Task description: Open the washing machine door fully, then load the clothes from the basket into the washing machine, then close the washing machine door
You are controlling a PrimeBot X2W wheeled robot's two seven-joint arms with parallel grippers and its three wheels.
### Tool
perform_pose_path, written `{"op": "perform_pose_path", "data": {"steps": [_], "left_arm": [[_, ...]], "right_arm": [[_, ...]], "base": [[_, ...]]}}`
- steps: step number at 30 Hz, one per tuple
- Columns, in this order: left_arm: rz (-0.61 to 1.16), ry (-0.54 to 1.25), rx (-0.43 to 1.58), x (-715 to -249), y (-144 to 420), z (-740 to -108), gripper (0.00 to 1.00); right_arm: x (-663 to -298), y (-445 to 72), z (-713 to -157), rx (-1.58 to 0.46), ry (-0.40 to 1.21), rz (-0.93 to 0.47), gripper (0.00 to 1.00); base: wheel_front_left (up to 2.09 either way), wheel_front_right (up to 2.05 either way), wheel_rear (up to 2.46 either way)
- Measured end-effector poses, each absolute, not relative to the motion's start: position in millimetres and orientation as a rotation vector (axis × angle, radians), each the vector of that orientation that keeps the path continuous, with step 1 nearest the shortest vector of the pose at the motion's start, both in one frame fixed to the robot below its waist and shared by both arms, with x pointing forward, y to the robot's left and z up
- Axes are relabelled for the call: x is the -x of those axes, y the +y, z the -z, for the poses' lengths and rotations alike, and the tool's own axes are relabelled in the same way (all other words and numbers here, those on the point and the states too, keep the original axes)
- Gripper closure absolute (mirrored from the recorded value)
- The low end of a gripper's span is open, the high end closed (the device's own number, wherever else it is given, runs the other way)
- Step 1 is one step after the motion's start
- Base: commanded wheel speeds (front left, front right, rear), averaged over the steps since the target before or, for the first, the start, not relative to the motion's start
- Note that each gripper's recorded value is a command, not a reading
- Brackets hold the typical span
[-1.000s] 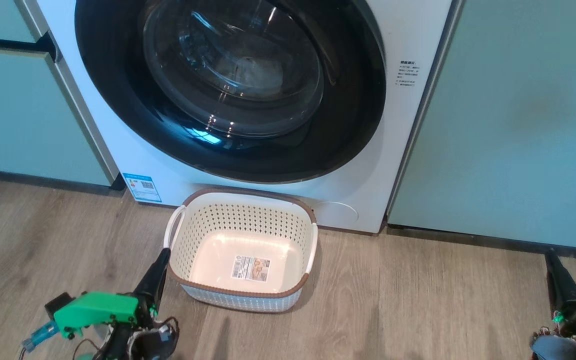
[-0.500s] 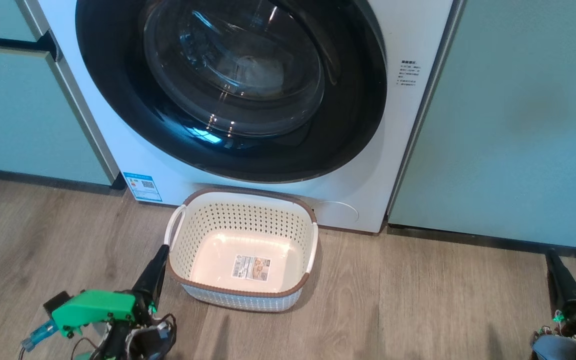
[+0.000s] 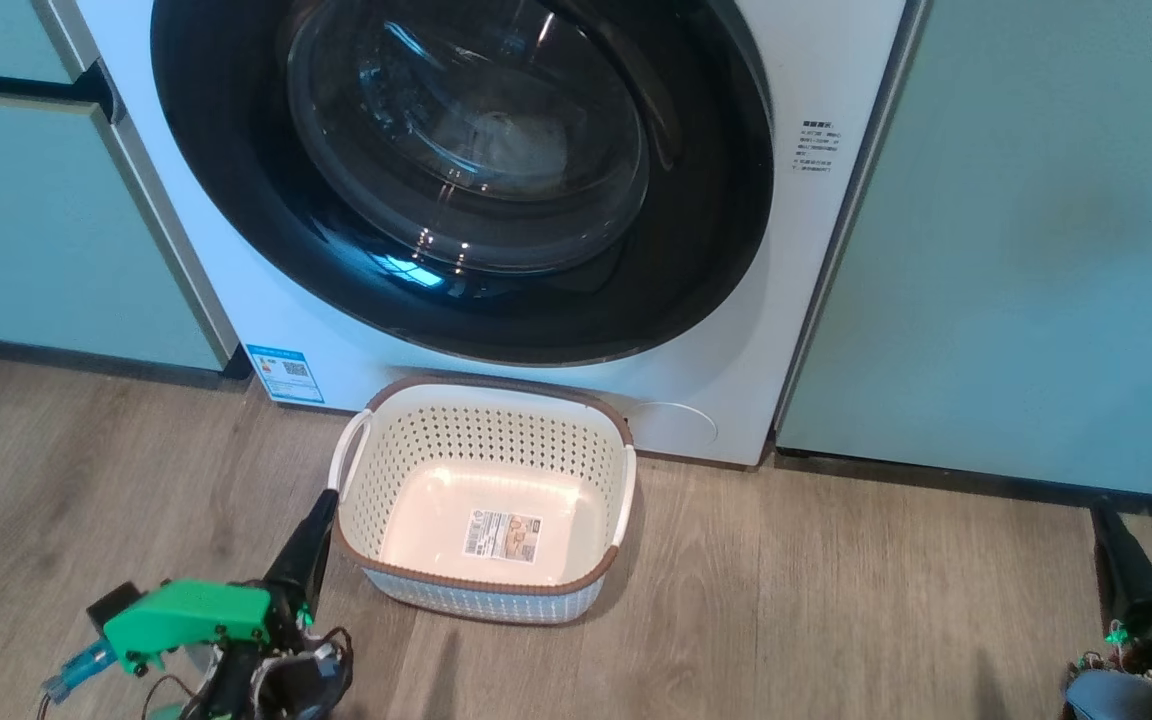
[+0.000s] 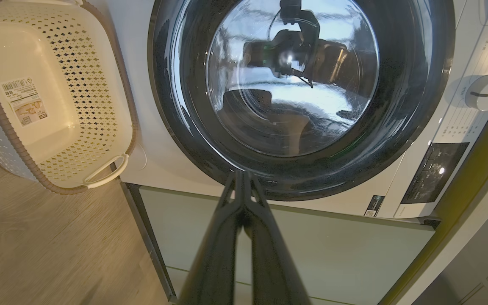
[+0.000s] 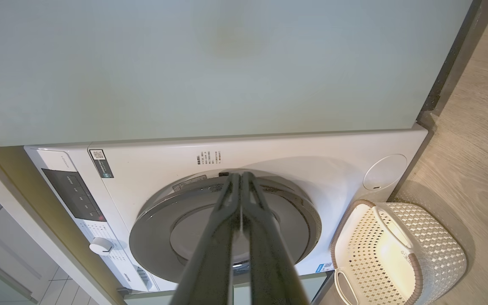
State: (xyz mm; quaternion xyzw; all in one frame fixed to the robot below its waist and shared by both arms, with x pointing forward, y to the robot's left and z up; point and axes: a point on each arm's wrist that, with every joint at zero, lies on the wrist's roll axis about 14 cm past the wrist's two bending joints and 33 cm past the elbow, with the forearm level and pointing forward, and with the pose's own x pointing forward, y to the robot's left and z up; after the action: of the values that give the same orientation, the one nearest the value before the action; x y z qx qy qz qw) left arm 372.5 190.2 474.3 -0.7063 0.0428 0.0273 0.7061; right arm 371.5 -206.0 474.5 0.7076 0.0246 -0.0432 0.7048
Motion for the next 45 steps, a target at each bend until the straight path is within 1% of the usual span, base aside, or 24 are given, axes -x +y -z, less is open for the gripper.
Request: {"op": "perform_pose_path", "data": {"steps": [45], "left_arm": [[-0.061,0.095,1.57,-372.6,190.2,-474.4,1.0]], "right_arm": [[-371.5,-206.0,-474.6,-1.573,0.055,0.096,1.0]], "base": [[0.0,0.0,0.0]]}}
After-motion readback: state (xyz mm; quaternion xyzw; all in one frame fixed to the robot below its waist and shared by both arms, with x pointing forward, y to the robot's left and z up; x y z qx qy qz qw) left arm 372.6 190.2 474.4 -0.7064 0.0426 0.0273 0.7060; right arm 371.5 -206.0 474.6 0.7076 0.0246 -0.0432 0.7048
